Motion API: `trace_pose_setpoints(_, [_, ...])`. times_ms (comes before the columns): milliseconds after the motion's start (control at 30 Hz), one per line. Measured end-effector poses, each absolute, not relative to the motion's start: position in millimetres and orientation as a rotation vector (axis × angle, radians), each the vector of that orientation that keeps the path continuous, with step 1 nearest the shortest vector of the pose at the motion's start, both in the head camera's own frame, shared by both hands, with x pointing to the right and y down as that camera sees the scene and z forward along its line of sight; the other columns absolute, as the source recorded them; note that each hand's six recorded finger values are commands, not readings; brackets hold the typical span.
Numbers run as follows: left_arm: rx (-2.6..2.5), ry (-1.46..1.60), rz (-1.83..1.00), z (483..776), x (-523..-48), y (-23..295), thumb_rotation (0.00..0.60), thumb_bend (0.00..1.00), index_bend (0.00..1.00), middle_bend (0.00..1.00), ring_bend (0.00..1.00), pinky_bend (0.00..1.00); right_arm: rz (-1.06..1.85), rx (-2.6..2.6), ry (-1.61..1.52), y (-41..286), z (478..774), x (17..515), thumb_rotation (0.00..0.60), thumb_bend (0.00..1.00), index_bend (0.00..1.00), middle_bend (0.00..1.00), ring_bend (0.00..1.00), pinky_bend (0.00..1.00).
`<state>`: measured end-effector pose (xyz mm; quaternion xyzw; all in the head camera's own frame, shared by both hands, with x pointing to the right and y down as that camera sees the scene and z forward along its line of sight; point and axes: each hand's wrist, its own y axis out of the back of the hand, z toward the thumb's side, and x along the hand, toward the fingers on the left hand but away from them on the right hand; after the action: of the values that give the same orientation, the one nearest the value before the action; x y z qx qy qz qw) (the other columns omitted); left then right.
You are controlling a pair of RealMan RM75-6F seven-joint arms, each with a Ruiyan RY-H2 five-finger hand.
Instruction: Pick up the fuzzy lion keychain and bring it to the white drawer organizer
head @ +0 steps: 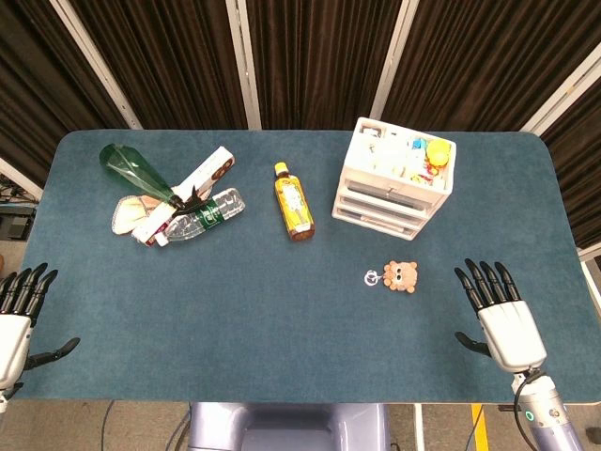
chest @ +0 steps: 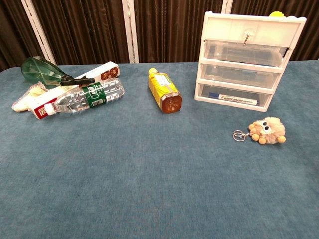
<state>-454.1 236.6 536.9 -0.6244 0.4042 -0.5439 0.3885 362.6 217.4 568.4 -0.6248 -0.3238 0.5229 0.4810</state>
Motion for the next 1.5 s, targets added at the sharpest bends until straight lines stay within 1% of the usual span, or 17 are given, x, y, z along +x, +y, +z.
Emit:
trace_pose_setpoints(100, [-1.591,1.024,-1.387,537.6,-453.9,237.2,0.539,0.03,0.0,0.0,0.0,0.0,1.278,-1.524,-0.795,216.9,568.2,362.5,0.6,0.0,0.03,0.0,0.0,0.08])
trace_pose_setpoints(167, [-1.591,1.025,-1.387,537.5,-453.8,236.9,0.54,0.03,0.0,0.0,0.0,0.0,1.279,-1.525,-0.798,216.4,568.2,362.4,0.6,0.0,0.03,0.0,0.0,0.12])
trace_pose_setpoints(200, [-1.592,1.027,-1.386,537.3,-453.7,236.8,0.539,0.03,0.0,0.0,0.0,0.0,1.278,-1.527,-0.801,216.1,568.0,362.0,0.6,0.0,0.04,0.01,0.01,0.17])
trace_pose_setpoints(267, [-1.595,1.031,-1.382,536.8,-453.2,236.9,0.538,0.03,0.0,0.0,0.0,0.0,1.271,-1.534,-0.813,215.1,567.0,360.1,0.6,0.0,0.04,0.05,0.06,0.3])
trace_pose_setpoints(333, [-1.598,1.03,-1.382,536.9,-452.9,237.6,0.538,0.03,0.0,0.0,0.0,0.0,1.253,-1.541,-0.833,212.3,564.3,356.1,0.6,0.0,0.04,0.16,0.25,0.49])
trace_pose_setpoints(367, [-1.601,1.029,-1.383,537.3,-452.7,238.0,0.537,0.03,0.0,0.0,0.0,0.0,1.244,-1.545,-0.844,210.7,562.7,353.8,0.6,0.01,0.04,0.2,0.32,0.55])
trace_pose_setpoints(400, [-1.604,1.029,-1.385,537.7,-452.6,238.2,0.538,0.03,0.0,0.0,0.0,0.0,1.233,-1.55,-0.858,208.8,560.9,351.1,0.6,0.01,0.04,0.28,0.42,0.63])
trace_pose_setpoints(433, [-1.607,1.029,-1.387,538.1,-452.5,238.2,0.536,0.03,0.0,0.0,0.0,0.0,1.218,-1.559,-0.88,205.9,558.7,346.8,0.6,0.02,0.05,0.36,0.52,0.7])
trace_pose_setpoints(467, [-1.609,1.03,-1.387,538.4,-452.3,238.0,0.538,0.03,0.0,0.0,0.0,0.0,1.207,-1.569,-0.899,203.4,557.4,343.2,0.6,0.02,0.05,0.44,0.58,0.75])
trace_pose_setpoints(533, [-1.616,1.03,-1.387,539.1,-451.6,237.8,0.541,0.03,0.0,0.0,0.0,0.0,1.19,-1.599,-0.945,197.3,556.4,334.2,0.6,0.02,0.08,0.7,0.78,0.89])
trace_pose_setpoints(600, [-1.622,1.031,-1.388,539.5,-451.0,237.9,0.541,0.03,0.0,0.0,0.0,0.0,1.19,-1.629,-0.973,192.1,559.1,327.0,0.6,0.02,0.11,0.86,0.9,0.96])
trace_pose_setpoints(667, [-1.627,1.029,-1.39,540.0,-450.4,237.9,0.541,0.03,0.0,0.0,0.0,0.0,1.201,-1.664,-0.98,186.5,565.8,318.3,0.6,0.02,0.15,0.94,0.96,0.99])
trace_pose_setpoints(767, [-1.628,1.025,-1.393,540.5,-450.5,237.6,0.542,0.03,0.0,0.0,0.0,0.0,1.217,-1.69,-0.932,178.9,577.4,303.0,0.6,0.02,0.21,1.0,1.0,1.0])
trace_pose_setpoints(1000, [-1.629,1.018,-1.392,541.1,-449.9,236.5,0.538,0.03,0.0,0.0,0.0,0.0,1.296,-1.688,-0.804,160.5,611.8,269.3,0.6,0.05,0.32,1.0,1.0,1.0])
trace_pose_setpoints(1233, [-1.634,1.025,-1.399,541.6,-451.4,234.4,0.541,0.03,0.0,0.0,0.0,0.0,1.398,-1.711,-0.739,144.5,651.4,237.7,0.6,0.11,0.39,1.0,1.0,1.0])
trace_pose_setpoints(1400, [-1.643,1.03,-1.406,543.0,-452.1,233.1,0.538,0.03,0.0,0.0,0.0,0.0,1.456,-1.712,-0.707,136.2,677.0,223.7,0.6,0.19,0.41,1.0,1.0,1.0])
trace_pose_setpoints(1500, [-1.652,1.03,-1.409,544.2,-451.5,232.3,0.537,0.03,0.0,0.0,0.0,0.0,1.484,-1.704,-0.691,132.1,690.5,219.1,0.6,0.21,0.41,1.0,1.0,1.0])
